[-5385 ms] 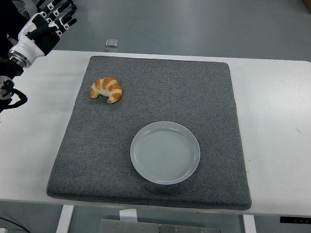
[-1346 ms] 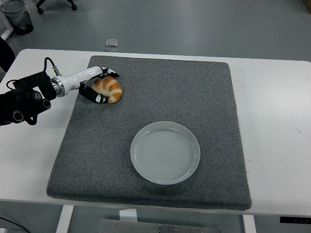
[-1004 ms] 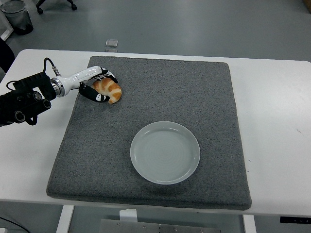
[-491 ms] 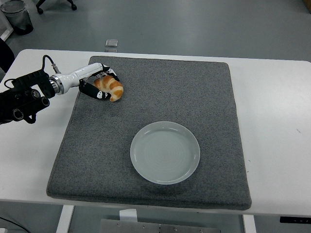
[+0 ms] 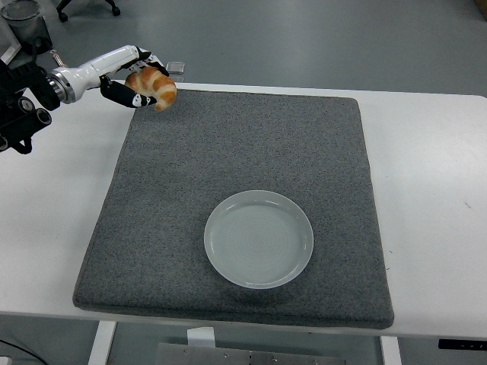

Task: Place the bread on the plate

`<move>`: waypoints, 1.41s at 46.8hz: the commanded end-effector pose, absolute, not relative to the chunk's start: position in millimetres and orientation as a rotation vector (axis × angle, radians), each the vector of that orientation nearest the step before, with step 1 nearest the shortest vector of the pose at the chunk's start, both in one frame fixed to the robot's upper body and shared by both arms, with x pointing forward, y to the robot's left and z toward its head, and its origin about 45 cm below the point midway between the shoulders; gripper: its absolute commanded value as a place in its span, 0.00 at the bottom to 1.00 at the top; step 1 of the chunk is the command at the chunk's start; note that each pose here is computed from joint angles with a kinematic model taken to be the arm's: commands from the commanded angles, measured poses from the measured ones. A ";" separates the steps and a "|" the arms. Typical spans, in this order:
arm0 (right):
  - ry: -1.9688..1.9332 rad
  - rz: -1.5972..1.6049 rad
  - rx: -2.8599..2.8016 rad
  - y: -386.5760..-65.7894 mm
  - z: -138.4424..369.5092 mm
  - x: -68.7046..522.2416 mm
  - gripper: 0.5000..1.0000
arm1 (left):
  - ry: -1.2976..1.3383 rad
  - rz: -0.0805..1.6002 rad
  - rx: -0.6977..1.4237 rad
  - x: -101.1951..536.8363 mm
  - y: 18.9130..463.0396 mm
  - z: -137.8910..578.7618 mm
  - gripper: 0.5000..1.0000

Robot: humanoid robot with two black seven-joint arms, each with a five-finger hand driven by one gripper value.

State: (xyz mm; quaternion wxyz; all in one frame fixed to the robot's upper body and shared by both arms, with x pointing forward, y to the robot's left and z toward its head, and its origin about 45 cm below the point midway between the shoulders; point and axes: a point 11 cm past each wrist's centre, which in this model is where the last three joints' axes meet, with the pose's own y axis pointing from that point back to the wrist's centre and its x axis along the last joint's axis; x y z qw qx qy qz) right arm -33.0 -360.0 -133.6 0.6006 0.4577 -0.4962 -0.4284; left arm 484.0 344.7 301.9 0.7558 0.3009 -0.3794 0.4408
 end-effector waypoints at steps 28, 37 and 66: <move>-1.150 -0.993 1.061 -359.9 -133.6 -32.9 0.88 | -0.972 0.980 0.596 504.1 340.2 402.6 0.00; -1.150 -0.993 1.061 -359.9 -133.6 -32.9 0.88 | -0.971 0.979 0.596 504.1 340.2 402.5 0.00; -1.150 -0.993 1.061 -359.9 -133.6 -32.9 0.88 | -0.980 0.980 0.592 504.4 341.5 412.8 0.00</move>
